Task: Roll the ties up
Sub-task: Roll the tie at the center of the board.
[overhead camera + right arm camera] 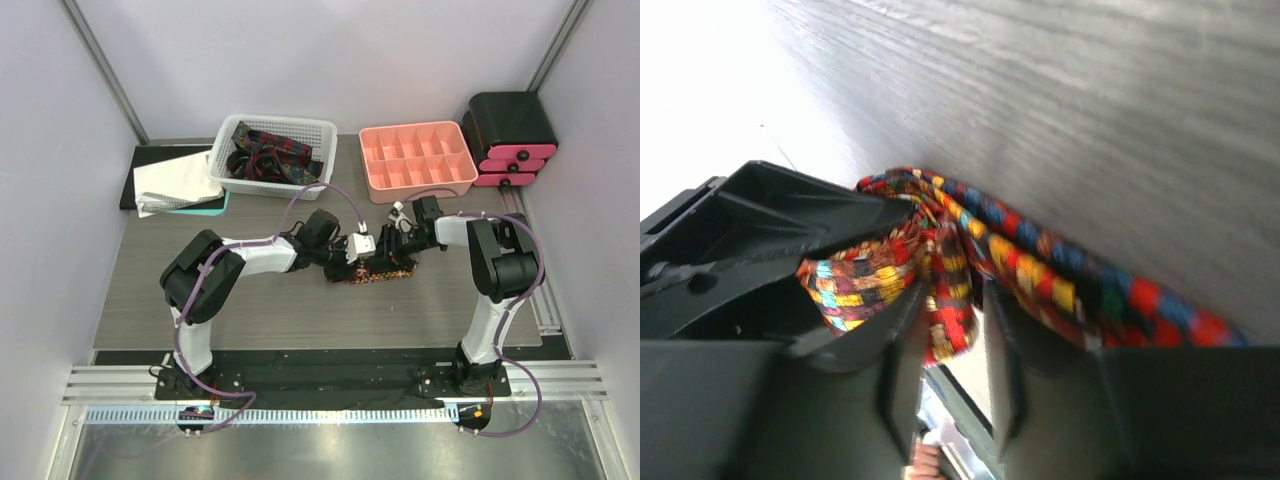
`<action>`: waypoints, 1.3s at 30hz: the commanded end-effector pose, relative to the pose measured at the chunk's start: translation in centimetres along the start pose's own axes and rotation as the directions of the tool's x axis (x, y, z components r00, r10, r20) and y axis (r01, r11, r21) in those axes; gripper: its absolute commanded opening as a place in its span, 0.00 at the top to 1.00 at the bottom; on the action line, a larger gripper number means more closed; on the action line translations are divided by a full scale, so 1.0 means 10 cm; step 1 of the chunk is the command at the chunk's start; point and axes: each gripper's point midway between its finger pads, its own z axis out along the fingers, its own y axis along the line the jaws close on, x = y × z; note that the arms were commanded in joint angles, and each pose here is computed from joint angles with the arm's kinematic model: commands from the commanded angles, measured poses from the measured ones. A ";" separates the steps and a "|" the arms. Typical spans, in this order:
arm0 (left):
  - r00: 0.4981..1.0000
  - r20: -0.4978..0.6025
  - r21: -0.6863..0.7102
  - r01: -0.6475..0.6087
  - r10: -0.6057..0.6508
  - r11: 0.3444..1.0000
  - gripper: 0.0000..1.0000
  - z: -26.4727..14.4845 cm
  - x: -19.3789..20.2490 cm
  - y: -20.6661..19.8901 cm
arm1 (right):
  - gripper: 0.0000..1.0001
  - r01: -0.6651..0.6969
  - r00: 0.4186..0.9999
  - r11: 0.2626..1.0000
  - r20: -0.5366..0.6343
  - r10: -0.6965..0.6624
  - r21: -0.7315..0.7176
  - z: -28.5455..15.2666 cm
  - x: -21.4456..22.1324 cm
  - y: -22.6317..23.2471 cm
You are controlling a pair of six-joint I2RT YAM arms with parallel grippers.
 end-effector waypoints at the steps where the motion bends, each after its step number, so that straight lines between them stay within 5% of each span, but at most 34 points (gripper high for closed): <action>1: 0.978 -0.206 0.042 0.023 -0.013 0.999 0.86 -0.16 0.44 -0.17 | 0.55 0.126 0.992 0.991 0.021 -0.127 0.043 -0.29 -0.04 0.20; 5: 0.963 -0.268 0.052 0.018 -0.004 0.998 0.84 -0.20 0.52 -0.17 | 0.45 0.144 0.989 0.990 0.010 -0.144 0.004 -0.37 0.05 0.35; 13: 0.955 -0.297 0.080 0.026 -0.001 0.996 0.78 -0.16 0.52 -0.15 | 0.47 0.155 0.988 0.987 -0.020 -0.156 -0.034 -0.10 0.15 0.44; 16: 0.954 -0.298 0.087 0.024 0.003 0.996 0.74 -0.17 0.51 -0.15 | 0.54 0.146 0.989 0.989 -0.017 -0.147 -0.012 -0.01 0.08 0.35; 19: 0.957 -0.288 0.094 0.018 0.010 0.995 0.69 -0.19 0.48 -0.16 | 0.88 0.122 0.992 0.992 -0.014 -0.122 0.017 0.02 0.02 0.21; 20: 0.959 -0.284 0.096 0.012 0.016 0.995 0.66 -0.20 0.47 -0.16 | 0.98 0.116 0.993 0.993 -0.011 -0.116 0.022 0.01 0.01 0.18; 30: 0.993 -0.104 0.087 -0.042 0.051 0.995 0.26 -0.48 -0.06 -0.03 | 0.99 0.012 1.000 0.996 -0.012 -0.011 0.093 -0.04 0.06 -0.24; 32: 0.997 -0.047 0.082 -0.058 0.062 0.995 0.00 -0.59 -0.22 -0.04 | 0.99 -0.008 1.000 0.994 -0.018 0.010 0.110 -0.01 0.06 -0.31; 39: 0.981 0.133 0.080 -0.154 0.143 0.985 0.00 -0.91 -0.54 -0.20 | 0.99 -0.069 0.996 0.987 -0.042 0.076 0.144 0.05 0.06 -0.50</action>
